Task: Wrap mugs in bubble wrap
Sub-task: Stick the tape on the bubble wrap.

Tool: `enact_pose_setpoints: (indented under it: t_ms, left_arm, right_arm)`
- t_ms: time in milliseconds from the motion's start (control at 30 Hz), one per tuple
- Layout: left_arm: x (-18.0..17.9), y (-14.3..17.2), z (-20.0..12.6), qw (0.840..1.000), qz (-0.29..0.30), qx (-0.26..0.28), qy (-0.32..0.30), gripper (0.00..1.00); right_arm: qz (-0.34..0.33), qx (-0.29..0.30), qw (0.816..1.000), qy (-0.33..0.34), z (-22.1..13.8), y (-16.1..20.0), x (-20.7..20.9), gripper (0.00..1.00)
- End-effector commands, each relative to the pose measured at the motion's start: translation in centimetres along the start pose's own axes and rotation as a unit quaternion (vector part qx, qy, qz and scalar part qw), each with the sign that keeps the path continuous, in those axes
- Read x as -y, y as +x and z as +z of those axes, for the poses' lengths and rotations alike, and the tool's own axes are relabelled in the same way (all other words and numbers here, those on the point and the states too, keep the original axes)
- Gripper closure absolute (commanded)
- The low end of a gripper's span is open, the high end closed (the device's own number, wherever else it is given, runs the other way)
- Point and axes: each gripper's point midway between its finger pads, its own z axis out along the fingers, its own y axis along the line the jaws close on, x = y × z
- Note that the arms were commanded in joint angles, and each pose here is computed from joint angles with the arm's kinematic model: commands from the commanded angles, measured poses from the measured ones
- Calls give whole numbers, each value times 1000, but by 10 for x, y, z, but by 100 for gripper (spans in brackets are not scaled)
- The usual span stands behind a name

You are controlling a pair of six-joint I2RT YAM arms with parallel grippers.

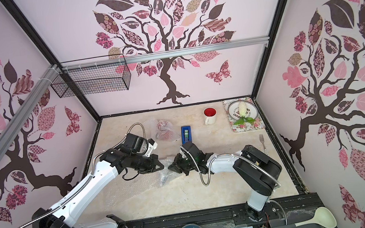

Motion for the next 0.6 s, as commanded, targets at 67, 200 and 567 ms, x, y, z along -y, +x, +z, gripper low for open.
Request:
enact_pose_setpoints:
  t_ms: [67,200,567]
  left_arm:
    - [-14,13,17,999,-7,-33,-5,100]
    - [-21,13,27,999,-17,-42,-13,100]
    - [-28,-9,52,998,-46,-38,-30,100]
  right_arm:
    - [56,17,997,44,3,-5,22,100]
    - [55,18,997,44,3,-5,22,100]
    - [52,16,998,39,3,-5,19,100]
